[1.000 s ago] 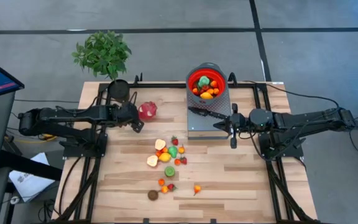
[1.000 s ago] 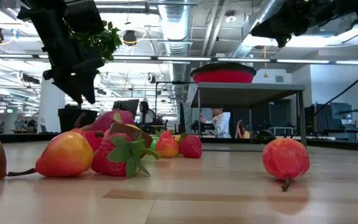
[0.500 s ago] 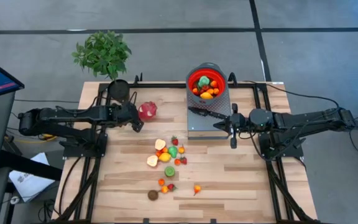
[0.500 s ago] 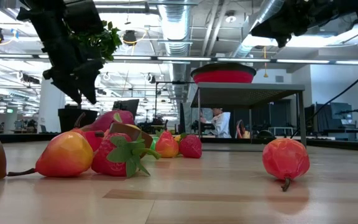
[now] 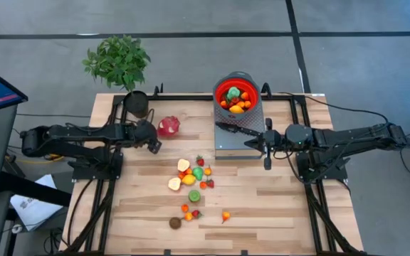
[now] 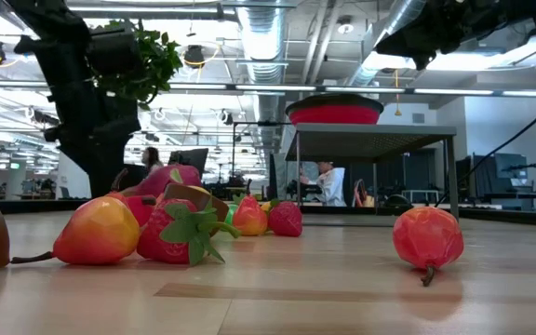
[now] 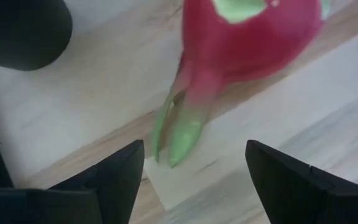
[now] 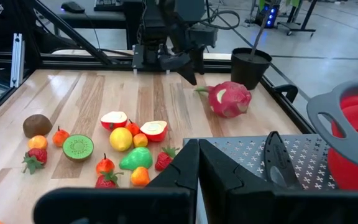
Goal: Pick & Place Fruit
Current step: Put the dragon fruit into the red colander on the shelf
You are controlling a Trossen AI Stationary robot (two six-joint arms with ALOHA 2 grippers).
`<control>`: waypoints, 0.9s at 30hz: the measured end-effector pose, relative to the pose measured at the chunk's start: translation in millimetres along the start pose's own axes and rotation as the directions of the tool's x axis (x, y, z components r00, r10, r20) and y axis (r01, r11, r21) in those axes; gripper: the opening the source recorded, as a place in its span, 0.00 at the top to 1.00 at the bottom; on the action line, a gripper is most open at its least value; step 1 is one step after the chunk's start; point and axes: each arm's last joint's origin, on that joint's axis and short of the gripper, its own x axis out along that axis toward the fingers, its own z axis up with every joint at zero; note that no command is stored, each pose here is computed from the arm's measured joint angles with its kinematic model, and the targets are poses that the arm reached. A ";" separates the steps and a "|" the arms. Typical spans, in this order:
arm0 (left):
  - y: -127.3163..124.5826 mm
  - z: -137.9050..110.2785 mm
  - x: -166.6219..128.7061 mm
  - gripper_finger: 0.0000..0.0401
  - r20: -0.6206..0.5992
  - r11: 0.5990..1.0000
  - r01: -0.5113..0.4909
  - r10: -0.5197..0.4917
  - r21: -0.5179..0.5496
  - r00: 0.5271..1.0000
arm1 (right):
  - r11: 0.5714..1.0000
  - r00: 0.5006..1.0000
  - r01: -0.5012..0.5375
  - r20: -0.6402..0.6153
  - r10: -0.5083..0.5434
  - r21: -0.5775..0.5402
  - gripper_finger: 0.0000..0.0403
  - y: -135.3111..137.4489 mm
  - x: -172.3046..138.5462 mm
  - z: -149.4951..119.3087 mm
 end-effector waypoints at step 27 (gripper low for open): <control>5.0 -14.1 23.8 0.32 0.116 1.000 -0.010 0.013 -0.025 0.993 | 1.000 1.000 0.001 0.001 -0.001 0.003 0.99 -0.1 0.0 0.1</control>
